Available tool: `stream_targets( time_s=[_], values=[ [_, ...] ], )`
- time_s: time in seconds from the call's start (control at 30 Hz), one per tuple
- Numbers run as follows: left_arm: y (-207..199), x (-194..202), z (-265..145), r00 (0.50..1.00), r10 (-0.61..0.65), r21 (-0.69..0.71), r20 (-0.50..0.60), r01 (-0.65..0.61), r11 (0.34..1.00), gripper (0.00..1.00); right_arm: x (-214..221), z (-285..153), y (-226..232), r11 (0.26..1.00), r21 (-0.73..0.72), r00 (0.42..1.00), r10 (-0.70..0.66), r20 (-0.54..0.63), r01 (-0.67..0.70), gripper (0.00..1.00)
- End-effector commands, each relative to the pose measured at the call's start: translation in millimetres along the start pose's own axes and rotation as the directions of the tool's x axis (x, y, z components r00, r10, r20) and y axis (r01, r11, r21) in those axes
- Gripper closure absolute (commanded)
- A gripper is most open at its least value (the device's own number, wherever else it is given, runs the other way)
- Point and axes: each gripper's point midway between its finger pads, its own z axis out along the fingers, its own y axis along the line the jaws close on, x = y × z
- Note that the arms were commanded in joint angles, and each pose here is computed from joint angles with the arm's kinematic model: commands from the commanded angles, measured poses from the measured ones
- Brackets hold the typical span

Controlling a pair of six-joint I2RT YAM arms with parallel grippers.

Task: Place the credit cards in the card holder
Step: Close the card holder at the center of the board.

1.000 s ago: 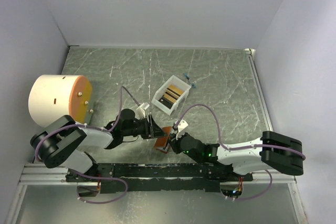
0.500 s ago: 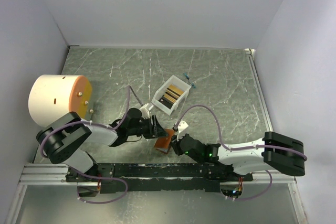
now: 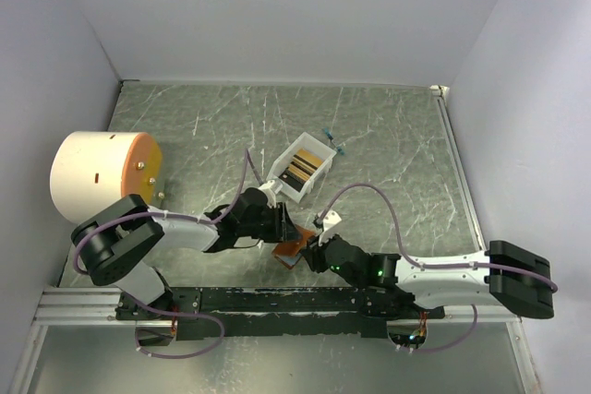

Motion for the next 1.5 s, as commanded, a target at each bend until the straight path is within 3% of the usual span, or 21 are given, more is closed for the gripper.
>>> stream_targets(
  time_s=[0.0, 0.33, 0.57, 0.77, 0.9, 1.0, 1.13, 1.33, 1.47],
  values=[
    [49, 27, -1, 0.997, 0.024, -0.230, -0.074, -0.040, 0.972, 0.54, -12, -4, 3, 0.998, -0.003, 0.997, 0.069, 0.035, -0.069, 0.69],
    [63, 31, -4, 0.996, 0.033, -0.342, -0.083, -0.060, 0.938, 0.55, -11, -20, -11, 0.967, 0.096, 0.971, 0.238, 0.009, -0.238, 0.68],
    [85, 38, -18, 0.997, -0.010, -0.457, -0.080, -0.027, 0.889, 0.56, -5, -20, -3, 0.956, 0.081, 0.957, 0.287, -0.035, -0.284, 0.67],
    [81, 40, -34, 0.999, -0.045, -0.431, -0.019, 0.033, 0.902, 0.58, -13, -26, -3, 0.871, 0.207, 0.885, 0.463, -0.048, -0.445, 0.65],
    [65, 40, -35, 0.998, -0.060, -0.386, 0.002, 0.056, 0.921, 0.59, -19, -26, 9, 0.837, 0.184, 0.844, 0.532, -0.061, -0.515, 0.67],
    [55, 37, -37, 0.997, -0.074, -0.368, 0.016, 0.075, 0.927, 0.55, -18, -25, 23, 0.813, 0.138, 0.810, 0.580, -0.091, -0.566, 0.67],
    [34, 19, -47, 0.997, -0.048, -0.317, 0.064, 0.066, 0.946, 0.51, -17, -22, 28, 0.809, 0.132, 0.802, 0.586, -0.111, -0.573, 0.67],
    [19, 3, -65, 0.997, 0.009, -0.330, 0.077, 0.017, 0.944, 0.55, -12, -18, 34, 0.828, 0.120, 0.816, 0.561, -0.143, -0.548, 0.70],
    [24, 3, -77, 0.996, 0.059, -0.363, 0.061, -0.033, 0.931, 0.49, -11, -16, 35, 0.841, 0.132, 0.828, 0.540, -0.153, -0.524, 0.71]
  ],
)
